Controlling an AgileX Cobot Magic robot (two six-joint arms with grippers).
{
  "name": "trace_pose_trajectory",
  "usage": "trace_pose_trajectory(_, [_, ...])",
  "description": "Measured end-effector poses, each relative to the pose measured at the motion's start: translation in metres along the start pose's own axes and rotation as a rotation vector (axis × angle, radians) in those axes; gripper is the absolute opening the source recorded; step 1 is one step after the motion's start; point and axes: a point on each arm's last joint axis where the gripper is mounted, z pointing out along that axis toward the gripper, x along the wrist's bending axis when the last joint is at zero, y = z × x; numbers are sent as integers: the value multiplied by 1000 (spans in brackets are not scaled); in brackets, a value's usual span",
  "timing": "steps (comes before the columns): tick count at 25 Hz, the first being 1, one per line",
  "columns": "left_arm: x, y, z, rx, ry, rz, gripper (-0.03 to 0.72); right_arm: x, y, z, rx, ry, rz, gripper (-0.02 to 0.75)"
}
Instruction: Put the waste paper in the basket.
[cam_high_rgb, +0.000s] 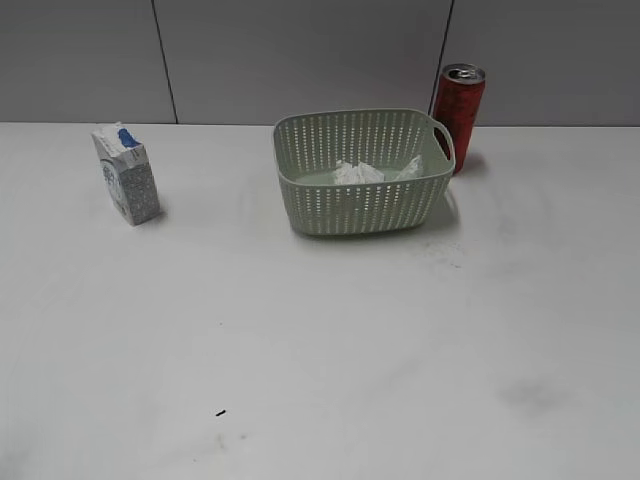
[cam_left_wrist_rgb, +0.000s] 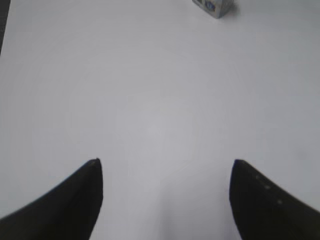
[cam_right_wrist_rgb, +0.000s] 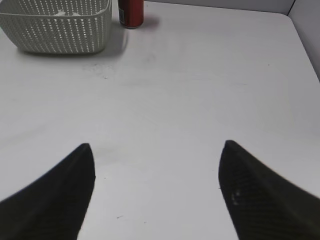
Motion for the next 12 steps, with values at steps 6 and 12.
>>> trace_pose_trajectory(6, [-7, -37, -15, -109, 19, 21, 573, 1, 0, 0, -1, 15, 11, 586])
trace_pose_trajectory(12, [-14, -60, -40, -315, 38, 44, 571, 3, 0, 0, -3, 37, 27, 586])
